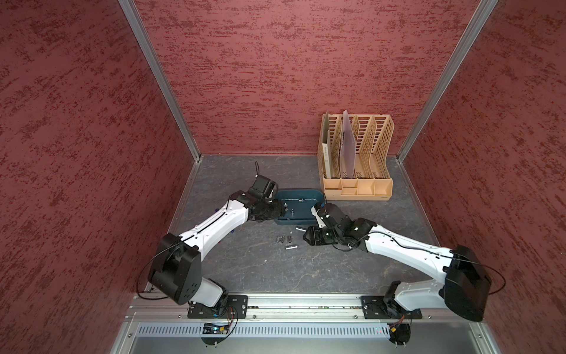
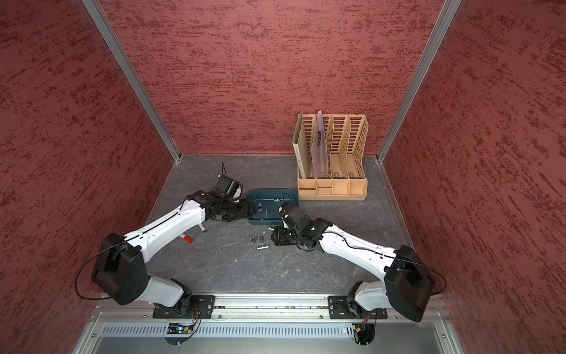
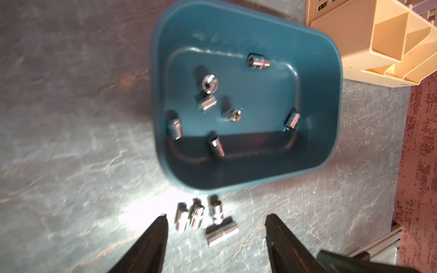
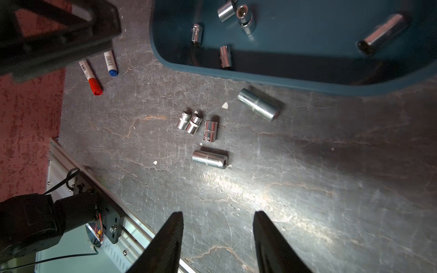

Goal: Put the socket on the desktop into the storage box
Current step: Pick up the socket head at the center of the board.

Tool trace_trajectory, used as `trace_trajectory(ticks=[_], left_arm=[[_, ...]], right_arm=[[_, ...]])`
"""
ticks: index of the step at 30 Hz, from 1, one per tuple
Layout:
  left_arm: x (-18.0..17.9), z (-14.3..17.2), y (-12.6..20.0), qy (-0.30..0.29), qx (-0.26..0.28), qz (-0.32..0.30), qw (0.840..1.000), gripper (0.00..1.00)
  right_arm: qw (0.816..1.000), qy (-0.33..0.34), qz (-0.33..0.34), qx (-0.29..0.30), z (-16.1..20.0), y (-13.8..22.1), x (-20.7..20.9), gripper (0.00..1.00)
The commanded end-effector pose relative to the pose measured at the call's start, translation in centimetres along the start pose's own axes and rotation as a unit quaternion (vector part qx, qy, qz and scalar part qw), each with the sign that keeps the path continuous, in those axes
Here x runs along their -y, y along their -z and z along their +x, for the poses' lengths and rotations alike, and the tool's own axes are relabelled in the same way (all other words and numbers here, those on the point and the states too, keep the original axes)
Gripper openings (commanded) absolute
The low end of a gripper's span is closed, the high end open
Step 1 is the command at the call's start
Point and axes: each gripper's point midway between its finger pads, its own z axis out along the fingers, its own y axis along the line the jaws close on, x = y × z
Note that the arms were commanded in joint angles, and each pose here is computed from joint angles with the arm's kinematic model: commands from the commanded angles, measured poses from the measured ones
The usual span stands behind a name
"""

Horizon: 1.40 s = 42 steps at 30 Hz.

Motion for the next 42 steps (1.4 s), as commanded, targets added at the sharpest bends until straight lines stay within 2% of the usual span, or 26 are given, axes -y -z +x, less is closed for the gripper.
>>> trace_trajectory(ticks=[1, 8, 14, 15, 16, 27, 29, 33, 42], left_arm=[[-1.0, 1.3, 0.8, 0.020, 0.004, 0.012, 1.000, 0.69], [-4.4, 5.1, 2.1, 0.059, 0.005, 0.007, 0.998, 0.70], [-5.8, 6.7, 3.1, 0.079, 0.010, 0.009, 0.997, 0.71], [-6.0, 6.8, 3.2, 0.081, 0.011, 0.010, 0.997, 0.71], [-6.1, 6.9, 3.3, 0.083, 0.012, 0.012, 0.996, 0.71], [-6.5, 7.3, 3.6, 0.092, 0.016, 0.019, 0.995, 0.71], [-6.5, 7.3, 3.6, 0.093, 0.016, 0.020, 0.995, 0.71], [-6.7, 7.5, 3.5, 0.096, 0.015, 0.019, 0.995, 0.71], [-7.1, 7.9, 3.4, 0.101, 0.011, 0.017, 0.995, 0.71]], right_arm=[[1.000, 0.018, 0.023, -0.008, 0.0, -0.3, -0.3, 0.53], [0.998, 0.027, 0.050, -0.035, 0.6, -2.3, -1.0, 0.59], [0.994, 0.034, 0.084, -0.060, 1.3, -3.9, -1.6, 0.67], [0.994, 0.033, 0.088, -0.064, 1.4, -4.1, -1.7, 0.94], [0.993, 0.029, 0.095, -0.067, 1.5, -4.3, -1.6, 0.98], [0.983, 0.014, 0.159, -0.092, 2.3, -6.1, -0.5, 0.98], [0.983, 0.012, 0.161, -0.092, 2.3, -6.3, -0.6, 0.97], [0.980, 0.006, 0.170, -0.100, 2.4, -7.0, -0.5, 0.87], [0.978, 0.022, 0.171, -0.114, 2.6, -8.9, -1.7, 0.88]])
